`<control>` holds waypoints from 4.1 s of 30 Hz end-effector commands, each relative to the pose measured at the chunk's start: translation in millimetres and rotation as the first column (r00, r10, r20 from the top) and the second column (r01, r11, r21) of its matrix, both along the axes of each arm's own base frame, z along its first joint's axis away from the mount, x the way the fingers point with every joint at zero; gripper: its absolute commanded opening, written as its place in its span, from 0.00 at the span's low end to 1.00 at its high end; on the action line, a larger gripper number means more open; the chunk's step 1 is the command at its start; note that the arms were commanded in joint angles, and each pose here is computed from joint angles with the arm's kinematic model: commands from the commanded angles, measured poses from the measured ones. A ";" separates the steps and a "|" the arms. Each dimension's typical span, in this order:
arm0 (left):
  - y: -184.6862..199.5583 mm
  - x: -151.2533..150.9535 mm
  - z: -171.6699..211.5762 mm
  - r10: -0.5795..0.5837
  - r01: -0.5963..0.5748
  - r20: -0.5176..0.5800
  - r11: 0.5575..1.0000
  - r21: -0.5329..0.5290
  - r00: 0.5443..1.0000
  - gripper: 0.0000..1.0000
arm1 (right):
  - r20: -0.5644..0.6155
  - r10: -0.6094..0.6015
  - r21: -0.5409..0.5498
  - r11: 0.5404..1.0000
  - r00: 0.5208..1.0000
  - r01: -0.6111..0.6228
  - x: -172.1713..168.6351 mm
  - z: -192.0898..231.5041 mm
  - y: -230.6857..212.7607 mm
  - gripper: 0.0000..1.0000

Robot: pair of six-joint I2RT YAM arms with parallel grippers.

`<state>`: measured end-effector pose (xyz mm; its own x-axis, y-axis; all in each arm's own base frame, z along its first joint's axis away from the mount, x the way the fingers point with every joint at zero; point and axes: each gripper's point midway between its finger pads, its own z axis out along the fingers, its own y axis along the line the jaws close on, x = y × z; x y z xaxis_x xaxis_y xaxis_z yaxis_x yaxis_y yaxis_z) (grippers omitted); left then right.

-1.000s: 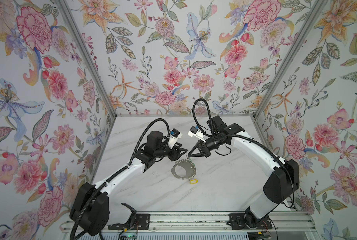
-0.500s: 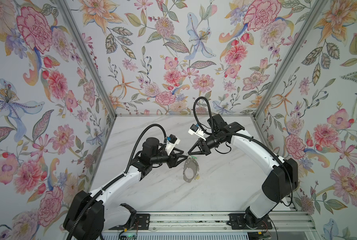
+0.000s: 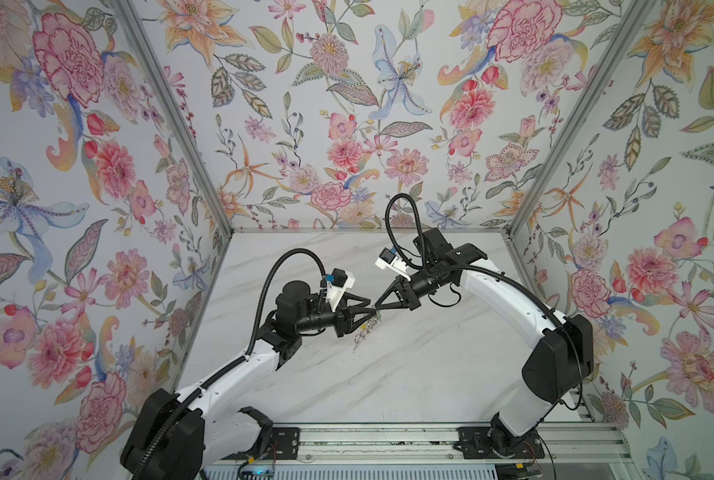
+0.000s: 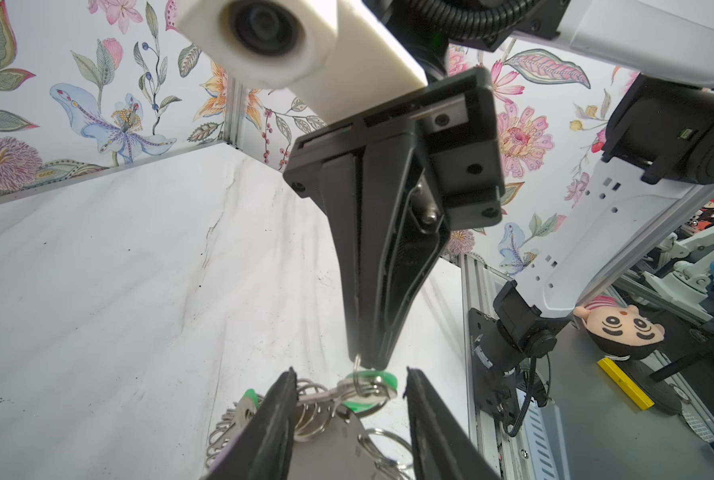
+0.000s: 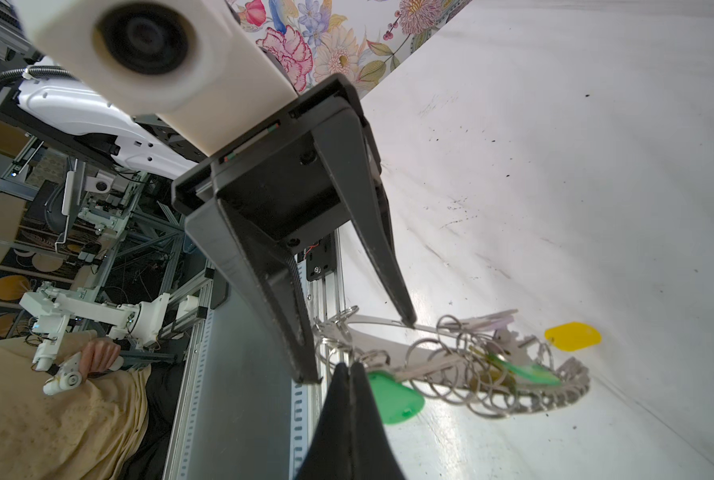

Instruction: Remove the keys from the keyring

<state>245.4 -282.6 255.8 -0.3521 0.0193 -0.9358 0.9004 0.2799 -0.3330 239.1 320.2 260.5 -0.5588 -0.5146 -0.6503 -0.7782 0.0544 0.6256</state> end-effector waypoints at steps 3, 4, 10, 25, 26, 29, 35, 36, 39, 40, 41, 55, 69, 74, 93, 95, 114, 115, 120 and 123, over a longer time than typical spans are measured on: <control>1.2 -2.9 5.4 -0.010 0.011 0.019 1.000 -0.029 1.000 0.44 | 0.038 0.035 0.062 0.997 0.999 -0.037 -2.2 16.7 2.1 0.00; 1.4 -2.1 4.5 -0.006 0.007 0.017 1.000 -0.028 1.000 0.44 | 0.035 0.034 0.063 0.997 0.999 -0.036 -2.1 16.6 1.8 0.00; 1.6 -0.7 1.6 0.003 -0.003 0.010 0.999 -0.038 1.000 0.44 | 0.036 0.038 0.075 0.996 0.999 -0.041 -2.6 19.0 1.7 0.00; 8.8 -1.8 0.0 0.051 -0.051 0.005 0.996 -0.071 0.999 0.44 | 0.033 0.041 0.094 0.995 0.999 -0.044 -1.7 23.1 0.8 0.00; 9.4 -1.2 1.9 0.058 -0.057 0.012 0.996 -0.065 0.998 0.44 | 0.032 0.041 0.094 0.995 0.999 -0.044 -2.0 22.9 0.5 0.00; 11.3 0.3 10.6 0.074 -0.072 0.034 0.996 -0.059 0.997 0.46 | 0.028 0.042 0.093 0.995 0.999 -0.044 -3.1 21.7 -0.1 0.00; 13.5 1.6 24.0 0.088 -0.085 0.068 0.995 -0.055 0.994 0.50 | 0.025 0.044 0.092 0.995 0.999 -0.046 -6.7 21.3 -1.2 0.00; 14.4 4.2 24.3 0.101 -0.098 0.076 0.994 -0.043 0.992 0.51 | 0.026 0.044 0.092 0.995 0.999 -0.046 -6.9 21.8 -1.4 0.00; 19.3 15.0 19.6 0.155 -0.156 0.091 0.988 0.002 0.984 0.51 | 0.023 0.044 0.093 0.995 0.999 -0.046 -7.1 21.5 -1.5 0.00; 20.6 17.8 18.9 0.163 -0.165 0.094 0.986 0.012 0.982 0.51 | 0.024 0.045 0.096 0.994 0.999 -0.047 -7.1 22.2 -1.3 0.00; 21.5 20.0 18.8 0.168 -0.170 0.099 0.985 0.018 0.981 0.52 | 0.022 0.048 0.098 0.994 0.999 -0.050 -8.0 22.5 -0.7 0.00; 8.1 26.3 -14.4 0.067 -0.069 0.027 0.996 0.056 0.997 0.50 | 0.021 0.056 0.109 0.992 0.998 -0.058 -10.6 25.3 -0.3 0.00; 9.9 11.1 3.9 0.039 -0.038 0.040 0.999 -0.020 0.998 0.49 | 0.023 0.053 0.110 0.992 0.998 -0.055 -8.6 25.9 -0.5 0.00; 9.8 6.4 2.2 0.026 -0.025 0.028 0.999 -0.036 0.999 0.47 | 0.023 0.054 0.112 0.992 0.998 -0.056 -7.4 26.5 0.4 0.00; 5.7 0.8 -1.4 0.035 -0.034 0.003 0.994 -0.103 0.999 0.44 | 0.022 0.067 0.146 0.987 0.998 -0.069 -7.9 33.4 0.5 0.00; 5.5 0.6 1.5 0.035 -0.034 0.009 0.994 -0.104 0.999 0.44 | 0.023 0.067 0.148 0.986 0.997 -0.070 -8.0 33.7 0.2 0.00; -2.0 -1.2 -3.0 0.005 -0.005 0.004 0.995 -0.096 1.000 0.37 | 0.018 0.075 0.152 0.985 0.997 -0.077 -6.0 33.4 4.2 0.00; -1.8 -1.7 -3.3 0.005 -0.004 0.005 0.995 -0.096 1.000 0.37 | 0.016 0.074 0.151 0.986 0.997 -0.076 -6.0 33.2 4.2 0.00; -1.3 -2.1 -2.3 0.009 -0.008 0.008 0.995 -0.098 1.000 0.37 | 0.008 0.075 0.145 0.987 0.997 -0.076 -4.9 29.6 5.5 0.00; -1.2 -3.5 -1.2 0.008 -0.007 0.010 0.995 -0.102 1.000 0.37 | 0.004 0.080 0.142 0.987 0.997 -0.079 -5.3 27.8 7.2 0.00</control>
